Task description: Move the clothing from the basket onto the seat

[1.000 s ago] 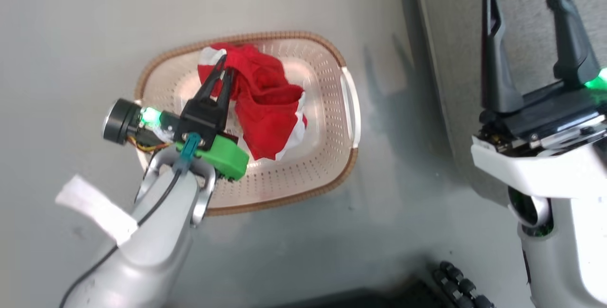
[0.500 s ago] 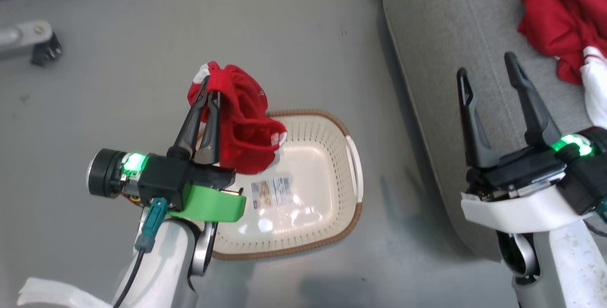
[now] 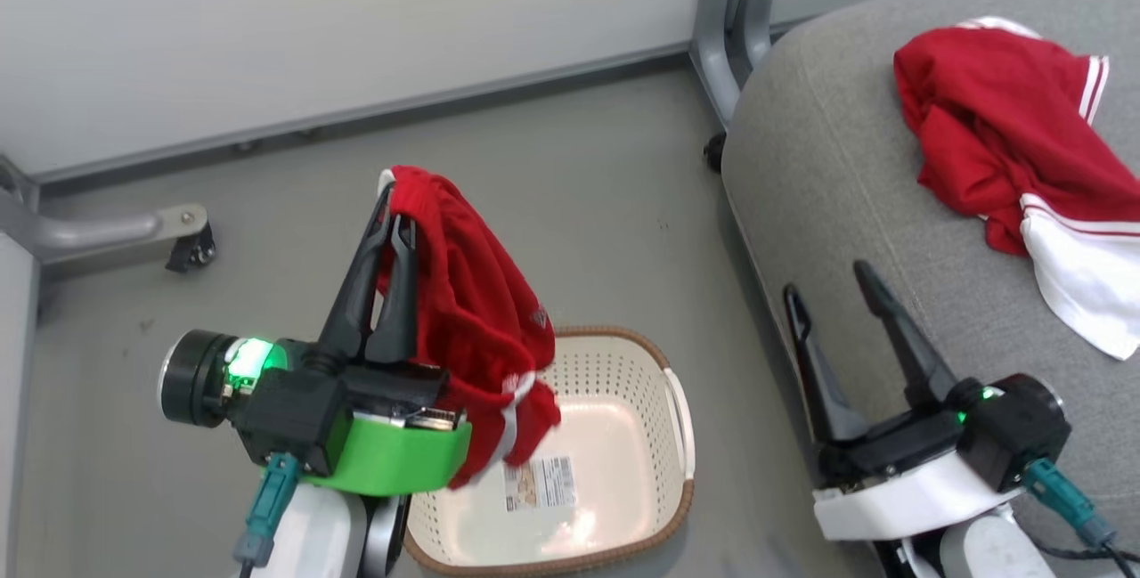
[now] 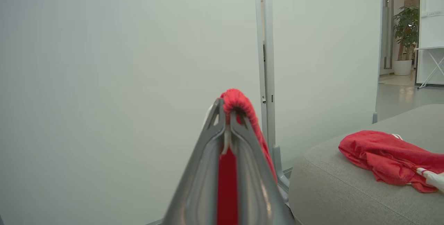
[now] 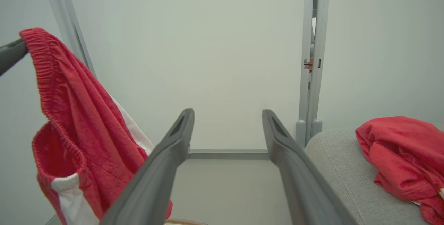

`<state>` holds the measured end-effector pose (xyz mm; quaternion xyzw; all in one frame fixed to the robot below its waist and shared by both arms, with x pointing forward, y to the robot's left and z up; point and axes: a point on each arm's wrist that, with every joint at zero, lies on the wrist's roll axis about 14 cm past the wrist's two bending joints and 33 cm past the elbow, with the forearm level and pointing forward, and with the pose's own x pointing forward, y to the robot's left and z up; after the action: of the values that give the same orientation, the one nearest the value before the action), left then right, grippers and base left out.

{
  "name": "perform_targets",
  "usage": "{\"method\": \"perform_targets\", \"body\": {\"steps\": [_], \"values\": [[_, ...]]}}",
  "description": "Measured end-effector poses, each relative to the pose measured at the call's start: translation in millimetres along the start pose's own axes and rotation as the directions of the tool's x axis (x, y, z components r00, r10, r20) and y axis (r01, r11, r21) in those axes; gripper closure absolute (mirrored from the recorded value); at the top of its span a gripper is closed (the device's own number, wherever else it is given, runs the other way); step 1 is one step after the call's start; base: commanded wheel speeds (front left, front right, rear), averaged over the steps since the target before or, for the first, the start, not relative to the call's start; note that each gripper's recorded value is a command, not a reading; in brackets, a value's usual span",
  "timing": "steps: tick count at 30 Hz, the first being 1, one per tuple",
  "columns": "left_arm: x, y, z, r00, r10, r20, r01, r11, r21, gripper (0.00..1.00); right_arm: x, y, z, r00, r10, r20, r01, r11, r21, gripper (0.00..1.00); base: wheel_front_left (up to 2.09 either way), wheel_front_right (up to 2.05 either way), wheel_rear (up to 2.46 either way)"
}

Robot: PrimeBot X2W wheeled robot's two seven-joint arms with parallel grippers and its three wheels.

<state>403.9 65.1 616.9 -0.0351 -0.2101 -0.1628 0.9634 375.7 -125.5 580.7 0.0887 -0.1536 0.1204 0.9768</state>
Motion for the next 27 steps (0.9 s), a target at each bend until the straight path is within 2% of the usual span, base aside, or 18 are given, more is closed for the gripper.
{"method": "perform_targets", "body": {"steps": [9,17,27], "values": [[-12,-21,39,0.995,-0.052,0.089,0.053,0.999,-0.008,1.0,-13,34,-3,0.994,0.102,-0.024,-0.102,0.995,0.023,0.0,0.0,0.0,0.0],[-18,-48,47,0.985,-0.133,0.105,0.138,0.99,-0.04,1.0,-15,90,-11,0.956,0.29,-0.045,-0.283,0.952,0.121,0.0,0.0,0.0,0.0],[-23,-90,47,0.953,-0.283,0.11,0.292,0.954,-0.073,1.0,-13,110,-31,0.923,0.372,-0.104,-0.362,0.927,0.099,0.0,0.0,0.0,0.0]]}}
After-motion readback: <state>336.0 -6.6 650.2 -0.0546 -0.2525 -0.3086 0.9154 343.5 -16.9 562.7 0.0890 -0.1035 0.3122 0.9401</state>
